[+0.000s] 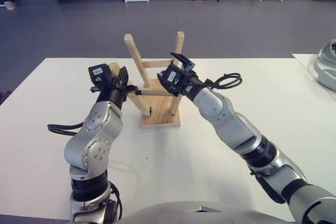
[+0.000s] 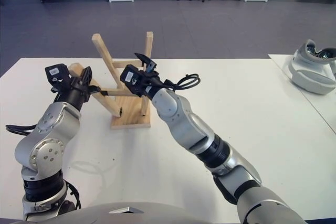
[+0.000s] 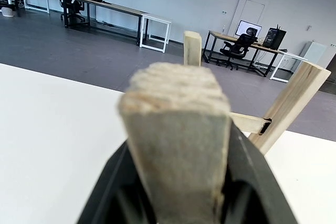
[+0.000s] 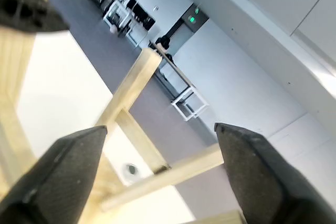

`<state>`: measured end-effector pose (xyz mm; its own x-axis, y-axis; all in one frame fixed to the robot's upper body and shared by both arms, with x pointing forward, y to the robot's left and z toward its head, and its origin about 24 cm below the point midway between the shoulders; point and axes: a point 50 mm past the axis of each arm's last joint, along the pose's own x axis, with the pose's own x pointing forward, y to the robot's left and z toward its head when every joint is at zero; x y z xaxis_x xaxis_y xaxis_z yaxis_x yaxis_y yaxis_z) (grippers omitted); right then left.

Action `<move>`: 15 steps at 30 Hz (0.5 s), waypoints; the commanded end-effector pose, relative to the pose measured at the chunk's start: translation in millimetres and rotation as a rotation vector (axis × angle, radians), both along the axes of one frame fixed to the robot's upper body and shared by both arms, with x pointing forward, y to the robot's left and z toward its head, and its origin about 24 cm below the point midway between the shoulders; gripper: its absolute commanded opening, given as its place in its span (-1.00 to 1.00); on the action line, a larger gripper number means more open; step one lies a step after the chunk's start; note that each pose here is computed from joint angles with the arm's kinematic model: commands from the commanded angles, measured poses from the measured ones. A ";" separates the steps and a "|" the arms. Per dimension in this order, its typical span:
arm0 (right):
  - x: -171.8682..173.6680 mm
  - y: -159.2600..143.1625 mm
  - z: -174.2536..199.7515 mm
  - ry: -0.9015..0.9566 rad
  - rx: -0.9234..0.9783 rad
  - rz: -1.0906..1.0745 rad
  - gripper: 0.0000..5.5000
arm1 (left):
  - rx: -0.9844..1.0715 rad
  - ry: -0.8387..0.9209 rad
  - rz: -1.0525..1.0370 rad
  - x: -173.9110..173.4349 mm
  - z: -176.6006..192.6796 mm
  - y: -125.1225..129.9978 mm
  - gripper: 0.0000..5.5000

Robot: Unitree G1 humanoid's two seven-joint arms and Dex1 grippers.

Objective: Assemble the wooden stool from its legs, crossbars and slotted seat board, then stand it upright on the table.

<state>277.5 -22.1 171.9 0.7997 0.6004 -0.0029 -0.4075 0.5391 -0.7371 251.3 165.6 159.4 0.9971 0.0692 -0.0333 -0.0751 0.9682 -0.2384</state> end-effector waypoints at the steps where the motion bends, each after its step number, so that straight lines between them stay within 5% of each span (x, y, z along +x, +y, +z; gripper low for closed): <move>1: 5.6 19.3 -26.7 0.001 -0.222 0.025 0.39 | 0.036 0.149 0.021 -3.8 -25.6 0.4 -0.63; 9: -20.8 27.6 -82.9 0.086 -0.575 0.383 0.39 | 0.064 0.116 -0.086 7.6 -22.9 -22.2 -0.63; 15: 13.6 21.1 -25.3 -0.202 -0.384 0.203 0.39 | 0.016 0.147 -0.040 8.0 -32.9 -15.8 -0.63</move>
<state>276.2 8.0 124.7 0.6138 0.7585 -0.2187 -0.3778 0.0390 -0.9251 262.2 149.4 156.3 0.9989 0.0406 -0.0222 -0.0445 0.9748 -0.2184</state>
